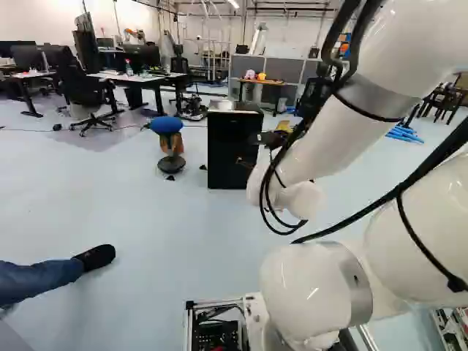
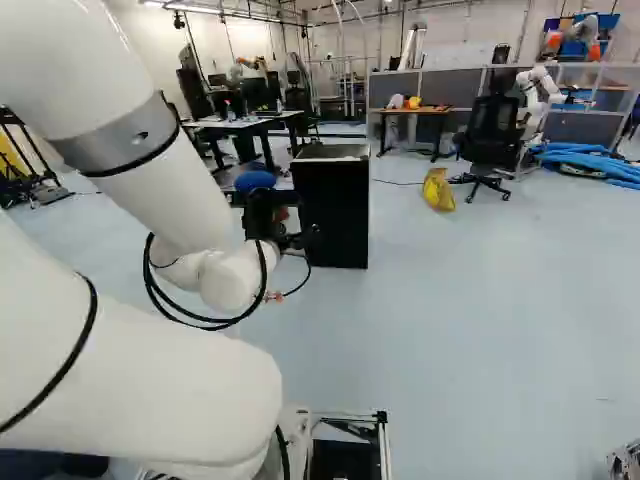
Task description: Grab a drink from the fridge
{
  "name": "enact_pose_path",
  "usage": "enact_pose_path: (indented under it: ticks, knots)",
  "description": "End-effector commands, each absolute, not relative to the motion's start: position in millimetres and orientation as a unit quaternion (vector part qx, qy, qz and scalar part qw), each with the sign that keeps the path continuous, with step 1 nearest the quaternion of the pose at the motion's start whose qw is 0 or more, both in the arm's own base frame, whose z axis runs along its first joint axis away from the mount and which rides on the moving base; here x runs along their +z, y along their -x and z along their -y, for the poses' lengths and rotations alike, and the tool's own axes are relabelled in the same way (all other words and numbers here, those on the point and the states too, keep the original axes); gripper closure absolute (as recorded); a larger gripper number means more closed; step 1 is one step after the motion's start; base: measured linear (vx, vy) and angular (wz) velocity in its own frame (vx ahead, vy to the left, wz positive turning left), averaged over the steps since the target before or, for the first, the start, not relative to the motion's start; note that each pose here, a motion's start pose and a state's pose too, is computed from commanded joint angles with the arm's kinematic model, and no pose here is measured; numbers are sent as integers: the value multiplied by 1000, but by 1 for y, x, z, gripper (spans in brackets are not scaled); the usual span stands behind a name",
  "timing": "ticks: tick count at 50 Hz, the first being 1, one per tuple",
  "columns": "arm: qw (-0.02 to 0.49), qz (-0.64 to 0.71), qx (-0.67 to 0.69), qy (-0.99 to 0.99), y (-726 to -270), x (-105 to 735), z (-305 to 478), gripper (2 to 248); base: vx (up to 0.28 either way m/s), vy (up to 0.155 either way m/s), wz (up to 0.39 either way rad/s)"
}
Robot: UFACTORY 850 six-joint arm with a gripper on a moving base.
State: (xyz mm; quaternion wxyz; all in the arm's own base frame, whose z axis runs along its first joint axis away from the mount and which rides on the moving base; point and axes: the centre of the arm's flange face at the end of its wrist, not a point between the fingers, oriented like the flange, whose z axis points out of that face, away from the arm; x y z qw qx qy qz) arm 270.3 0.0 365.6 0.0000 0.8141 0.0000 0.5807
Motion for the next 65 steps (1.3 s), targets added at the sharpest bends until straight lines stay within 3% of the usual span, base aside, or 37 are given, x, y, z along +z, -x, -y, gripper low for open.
enact_pose_path:
  ticks: [38,65]
  knots:
    - [0,0,581,-814,-270,366,0,3,17,3,0]
    - [0,0,581,-814,-270,366,0,3,93,34,-14]
